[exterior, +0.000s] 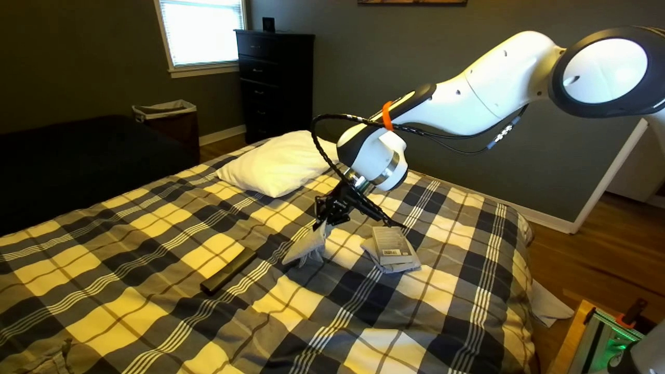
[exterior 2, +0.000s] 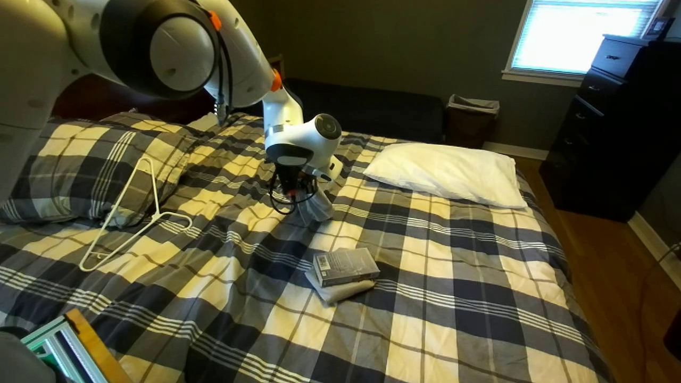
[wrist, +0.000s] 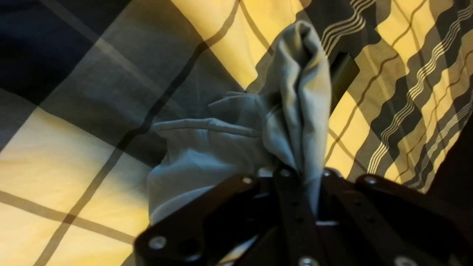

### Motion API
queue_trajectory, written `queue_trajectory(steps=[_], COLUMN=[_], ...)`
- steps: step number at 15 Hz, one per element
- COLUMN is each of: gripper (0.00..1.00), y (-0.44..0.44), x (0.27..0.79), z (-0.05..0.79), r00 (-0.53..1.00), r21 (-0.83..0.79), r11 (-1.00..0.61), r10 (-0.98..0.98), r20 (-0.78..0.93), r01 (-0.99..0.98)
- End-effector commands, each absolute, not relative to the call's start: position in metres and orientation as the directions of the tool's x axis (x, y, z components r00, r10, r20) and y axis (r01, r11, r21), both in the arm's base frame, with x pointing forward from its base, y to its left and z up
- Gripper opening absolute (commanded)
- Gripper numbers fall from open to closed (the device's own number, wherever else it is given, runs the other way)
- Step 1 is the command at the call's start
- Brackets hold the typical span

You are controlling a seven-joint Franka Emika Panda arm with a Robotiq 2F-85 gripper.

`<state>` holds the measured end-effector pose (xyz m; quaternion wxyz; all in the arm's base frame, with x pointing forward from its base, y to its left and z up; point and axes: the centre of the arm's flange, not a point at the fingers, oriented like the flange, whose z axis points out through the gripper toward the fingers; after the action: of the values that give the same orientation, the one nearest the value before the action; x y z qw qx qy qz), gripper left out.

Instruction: Put the grey clothing on the book

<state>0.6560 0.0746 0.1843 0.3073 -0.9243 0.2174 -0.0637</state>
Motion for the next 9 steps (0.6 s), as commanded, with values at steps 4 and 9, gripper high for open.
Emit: queue_trajectory(steps=[4,9], gripper=[0.02,0.02], y=[0.035,-0.032], x=[0.563,0.52], z=[0.208,0.213], r00=[0.964,0.971], r21=[-0.606,-0.546], r11=[-0.751,-0.803], r10=[-0.174,-0.198], r20=[-0.2,-0.131], r01=[-0.261,-0.238])
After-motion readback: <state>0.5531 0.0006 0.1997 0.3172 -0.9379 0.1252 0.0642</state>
